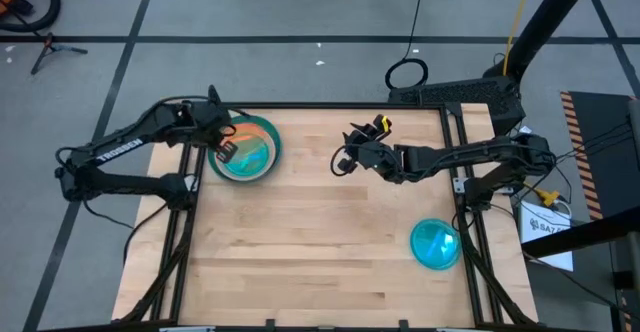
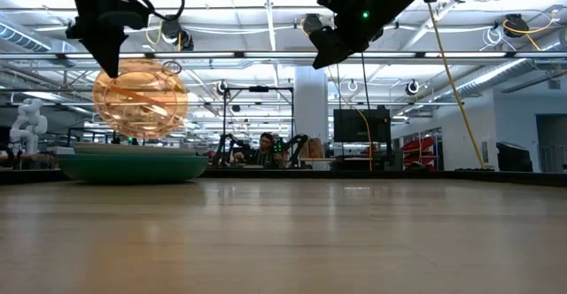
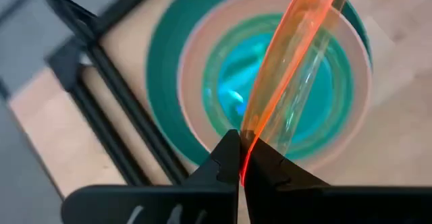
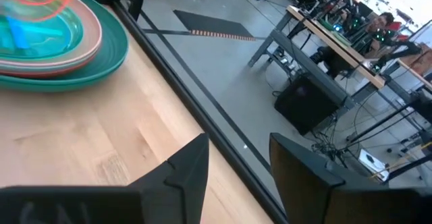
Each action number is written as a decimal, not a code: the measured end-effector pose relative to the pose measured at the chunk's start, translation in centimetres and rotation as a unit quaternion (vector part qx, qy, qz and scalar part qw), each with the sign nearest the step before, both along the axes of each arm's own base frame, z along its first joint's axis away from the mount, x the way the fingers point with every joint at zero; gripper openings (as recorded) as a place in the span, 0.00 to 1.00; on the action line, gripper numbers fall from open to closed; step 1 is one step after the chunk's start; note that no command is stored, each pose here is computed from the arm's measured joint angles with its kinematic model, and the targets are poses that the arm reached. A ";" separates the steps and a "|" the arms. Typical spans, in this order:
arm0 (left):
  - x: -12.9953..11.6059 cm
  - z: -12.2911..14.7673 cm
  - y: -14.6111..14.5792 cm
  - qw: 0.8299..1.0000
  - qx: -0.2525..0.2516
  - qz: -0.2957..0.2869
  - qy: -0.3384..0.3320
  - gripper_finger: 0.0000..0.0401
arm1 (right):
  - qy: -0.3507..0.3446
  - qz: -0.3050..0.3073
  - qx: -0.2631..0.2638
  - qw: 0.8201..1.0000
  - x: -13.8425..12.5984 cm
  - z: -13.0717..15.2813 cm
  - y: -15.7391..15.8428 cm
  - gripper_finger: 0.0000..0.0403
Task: Stack plastic plates
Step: Stack the orange plate on top of the blue plate
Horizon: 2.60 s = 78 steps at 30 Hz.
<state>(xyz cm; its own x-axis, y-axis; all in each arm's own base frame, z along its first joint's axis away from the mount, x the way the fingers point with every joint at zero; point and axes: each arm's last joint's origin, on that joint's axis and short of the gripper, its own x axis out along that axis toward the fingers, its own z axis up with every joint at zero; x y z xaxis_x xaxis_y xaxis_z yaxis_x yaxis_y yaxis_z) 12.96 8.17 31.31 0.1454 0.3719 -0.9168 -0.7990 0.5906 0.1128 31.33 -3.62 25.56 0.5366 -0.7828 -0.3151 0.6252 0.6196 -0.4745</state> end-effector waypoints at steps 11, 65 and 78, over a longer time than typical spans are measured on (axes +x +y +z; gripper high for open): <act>0.1 -1.0 1.6 0.996 -0.085 0.018 0.002 0.01 | -0.002 -0.002 0.003 1.000 0.0 0.0 0.0 0.36; 11.5 -7.0 2.0 0.990 -0.003 -0.134 0.034 0.27 | 0.015 -0.002 0.004 1.000 -0.2 -0.3 0.0 0.36; 13.6 -12.0 2.4 0.979 -0.039 -0.147 0.135 0.27 | 0.024 -0.002 0.005 1.000 -0.2 -0.5 0.0 0.36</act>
<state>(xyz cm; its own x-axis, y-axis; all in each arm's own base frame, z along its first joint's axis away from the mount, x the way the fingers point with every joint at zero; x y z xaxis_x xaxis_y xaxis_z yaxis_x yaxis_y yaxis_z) 26.55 10.55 19.27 -0.0157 0.2770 -0.9607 -0.5411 0.8057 0.2411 31.09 -3.64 25.10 0.5171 -0.7819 -0.3481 0.6043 0.6216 -0.4985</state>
